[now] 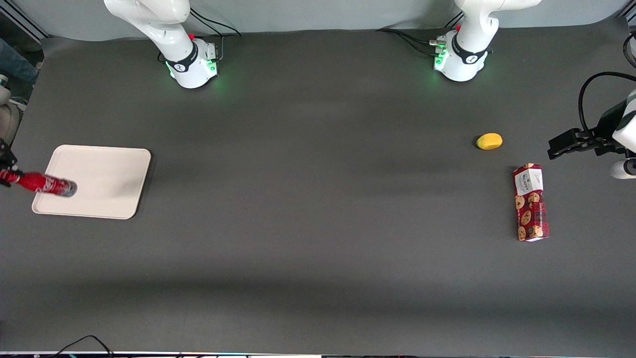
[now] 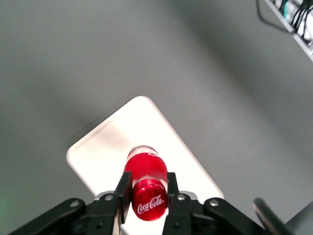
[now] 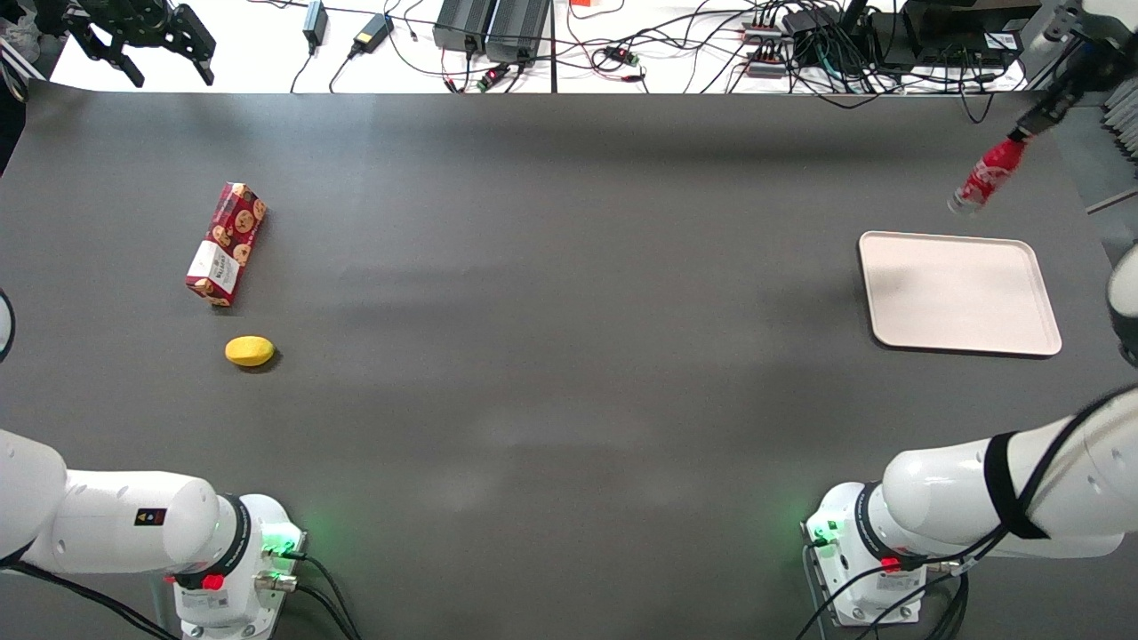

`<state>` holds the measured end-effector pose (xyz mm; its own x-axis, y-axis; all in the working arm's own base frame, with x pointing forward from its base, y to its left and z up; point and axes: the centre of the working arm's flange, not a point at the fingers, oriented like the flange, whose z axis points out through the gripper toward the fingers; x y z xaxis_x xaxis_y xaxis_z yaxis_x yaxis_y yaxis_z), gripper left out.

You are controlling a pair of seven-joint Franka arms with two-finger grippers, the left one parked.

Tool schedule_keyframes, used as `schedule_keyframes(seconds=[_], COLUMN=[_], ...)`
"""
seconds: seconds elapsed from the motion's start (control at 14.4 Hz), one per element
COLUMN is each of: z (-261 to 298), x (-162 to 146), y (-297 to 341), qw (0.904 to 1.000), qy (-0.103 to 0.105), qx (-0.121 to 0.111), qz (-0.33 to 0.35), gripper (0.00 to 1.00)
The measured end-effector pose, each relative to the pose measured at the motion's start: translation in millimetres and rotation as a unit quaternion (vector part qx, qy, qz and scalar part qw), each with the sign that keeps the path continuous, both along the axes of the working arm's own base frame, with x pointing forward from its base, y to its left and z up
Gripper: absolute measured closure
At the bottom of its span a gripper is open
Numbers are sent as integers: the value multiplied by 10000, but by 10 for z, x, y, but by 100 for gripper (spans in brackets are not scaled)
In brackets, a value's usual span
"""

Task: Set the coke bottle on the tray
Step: 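Lift the bottle and carry it over the white tray, then lower the bottle onto the tray and open the right gripper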

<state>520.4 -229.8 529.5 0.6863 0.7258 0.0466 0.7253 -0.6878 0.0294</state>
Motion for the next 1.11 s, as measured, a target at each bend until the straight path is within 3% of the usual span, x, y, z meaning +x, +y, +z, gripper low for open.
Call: schedule_keyframes(seconds=[0.35, 0.63, 0.83, 0.9, 1.11], z=[607, 938, 314, 1, -818], x=[-810, -1203, -1175, -1148, -850], y=[96, 81, -618, -841, -1081], qw=[9985, 9973, 9976, 9977, 9991], qy=[407, 340, -56, -94, -158], qx=[-90, -425, -606, -611, -380], qz=[-349, -496, -340, -268, -105], gripper=[67, 67, 67, 67, 67])
